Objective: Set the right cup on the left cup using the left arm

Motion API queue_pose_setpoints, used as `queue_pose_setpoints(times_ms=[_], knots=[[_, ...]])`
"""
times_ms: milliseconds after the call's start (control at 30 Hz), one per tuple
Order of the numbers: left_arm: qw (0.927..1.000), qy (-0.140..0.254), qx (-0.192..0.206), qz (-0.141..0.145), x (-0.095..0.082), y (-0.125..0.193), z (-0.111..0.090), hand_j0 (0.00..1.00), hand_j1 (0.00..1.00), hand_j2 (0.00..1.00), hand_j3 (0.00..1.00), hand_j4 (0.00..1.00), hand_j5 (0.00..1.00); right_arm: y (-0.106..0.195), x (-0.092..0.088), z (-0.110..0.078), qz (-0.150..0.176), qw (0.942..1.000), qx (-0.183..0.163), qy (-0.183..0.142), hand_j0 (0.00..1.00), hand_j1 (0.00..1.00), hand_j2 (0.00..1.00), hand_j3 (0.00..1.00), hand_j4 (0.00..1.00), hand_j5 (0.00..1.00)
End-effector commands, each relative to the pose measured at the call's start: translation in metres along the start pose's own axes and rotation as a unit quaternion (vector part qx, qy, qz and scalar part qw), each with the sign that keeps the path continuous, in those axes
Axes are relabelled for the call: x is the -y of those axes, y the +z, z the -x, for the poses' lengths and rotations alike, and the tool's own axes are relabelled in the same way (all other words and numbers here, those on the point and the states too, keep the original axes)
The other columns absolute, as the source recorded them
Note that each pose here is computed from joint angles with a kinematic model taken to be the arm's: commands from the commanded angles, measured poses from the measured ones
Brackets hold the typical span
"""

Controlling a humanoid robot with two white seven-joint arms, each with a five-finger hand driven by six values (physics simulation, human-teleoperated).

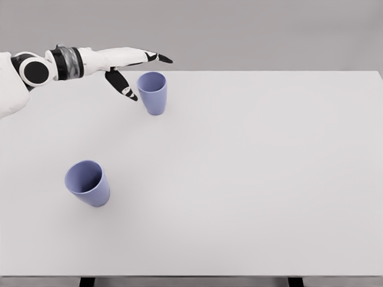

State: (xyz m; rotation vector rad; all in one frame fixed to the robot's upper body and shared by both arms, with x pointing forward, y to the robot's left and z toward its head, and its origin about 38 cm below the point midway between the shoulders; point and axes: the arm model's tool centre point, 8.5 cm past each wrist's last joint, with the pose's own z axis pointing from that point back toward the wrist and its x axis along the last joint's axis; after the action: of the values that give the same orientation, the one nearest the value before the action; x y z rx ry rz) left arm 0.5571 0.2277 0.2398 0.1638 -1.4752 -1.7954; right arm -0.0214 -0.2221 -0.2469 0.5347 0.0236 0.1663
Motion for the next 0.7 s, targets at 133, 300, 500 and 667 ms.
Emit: queue_pose_setpoints(times_ms=[133, 300, 500, 667], knots=[[0.9998, 0.001, -0.017, 0.004, 0.003, 0.001, 0.009, 1.0, 1.0, 1.0, 1.0, 1.0, 1.0, 0.0, 0.0, 0.0, 0.0, 1.0, 0.0, 0.001, 1.0, 1.0, 1.0, 1.0, 1.0, 1.0], [0.9995, -0.022, -0.014, 0.018, 0.003, -0.012, 0.001, 1.0, 1.0, 1.0, 1.0, 1.0, 1.0, 0.0, 0.0, 0.0, 0.0, 1.0, 0.0, 0.001, 1.0, 1.0, 1.0, 1.0, 1.0, 1.0], [0.9994, -0.02, -0.018, 0.019, 0.005, -0.016, 0.003, 1.0, 1.0, 1.0, 1.0, 1.0, 1.0, 0.0, 0.0, 0.0, 0.0, 1.0, 0.0, 0.001, 1.0, 1.0, 1.0, 1.0, 1.0, 1.0], [0.9995, -0.019, -0.019, 0.017, 0.004, -0.016, 0.003, 1.0, 1.0, 1.0, 1.0, 1.0, 1.0, 0.0, 0.0, 0.0, 0.0, 1.0, 0.0, 0.001, 1.0, 1.0, 1.0, 1.0, 1.0, 1.0]])
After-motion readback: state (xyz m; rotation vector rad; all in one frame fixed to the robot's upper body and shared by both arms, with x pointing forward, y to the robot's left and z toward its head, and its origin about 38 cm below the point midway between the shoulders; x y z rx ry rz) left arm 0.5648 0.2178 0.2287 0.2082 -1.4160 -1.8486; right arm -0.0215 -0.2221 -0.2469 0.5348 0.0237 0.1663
